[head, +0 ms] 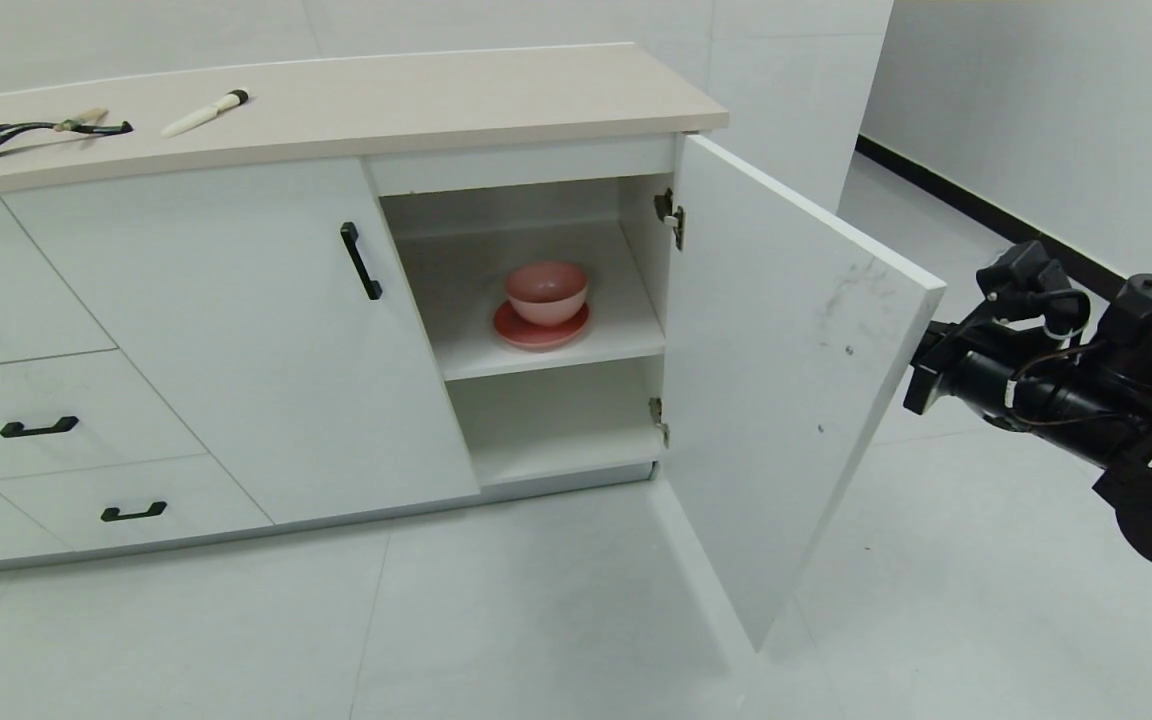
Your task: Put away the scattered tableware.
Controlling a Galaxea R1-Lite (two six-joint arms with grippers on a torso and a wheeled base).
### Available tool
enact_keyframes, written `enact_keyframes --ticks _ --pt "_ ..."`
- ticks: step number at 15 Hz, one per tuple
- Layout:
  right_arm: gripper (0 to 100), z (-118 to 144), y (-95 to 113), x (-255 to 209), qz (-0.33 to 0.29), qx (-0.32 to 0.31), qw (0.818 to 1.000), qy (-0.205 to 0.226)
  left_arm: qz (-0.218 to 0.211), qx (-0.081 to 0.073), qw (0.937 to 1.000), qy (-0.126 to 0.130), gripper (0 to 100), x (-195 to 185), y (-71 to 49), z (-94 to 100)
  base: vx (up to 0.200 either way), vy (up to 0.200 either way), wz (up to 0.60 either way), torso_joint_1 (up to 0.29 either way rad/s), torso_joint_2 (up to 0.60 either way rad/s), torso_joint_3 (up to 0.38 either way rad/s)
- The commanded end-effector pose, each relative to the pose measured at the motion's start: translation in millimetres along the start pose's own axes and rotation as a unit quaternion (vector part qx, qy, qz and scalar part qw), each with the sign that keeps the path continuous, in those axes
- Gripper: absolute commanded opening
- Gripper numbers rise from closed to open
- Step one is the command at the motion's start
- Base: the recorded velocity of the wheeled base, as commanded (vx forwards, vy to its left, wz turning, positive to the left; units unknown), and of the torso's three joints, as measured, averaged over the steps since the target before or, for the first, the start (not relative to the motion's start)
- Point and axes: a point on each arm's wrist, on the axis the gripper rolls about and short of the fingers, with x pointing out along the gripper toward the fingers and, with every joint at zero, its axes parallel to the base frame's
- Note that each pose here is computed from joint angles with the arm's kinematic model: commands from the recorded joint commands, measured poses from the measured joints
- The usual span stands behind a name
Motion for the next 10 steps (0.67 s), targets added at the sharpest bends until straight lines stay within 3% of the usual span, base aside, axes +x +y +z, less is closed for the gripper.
enact_keyframes --ticks 1,10 --pt "0 10 5 -1 0.008 -0.004 1.0 -0.013 0.0 0.0 1.0 0.0 100 0 0.0 0.1 0.0 0.0 0.0 0.0 0.0 0.0" --pt "0 7 41 8 0.066 0.012 0.998 -0.014 0.0 0.0 1.0 0.0 100 0 0.0 0.1 0.0 0.0 0.0 0.0 0.0 0.0"
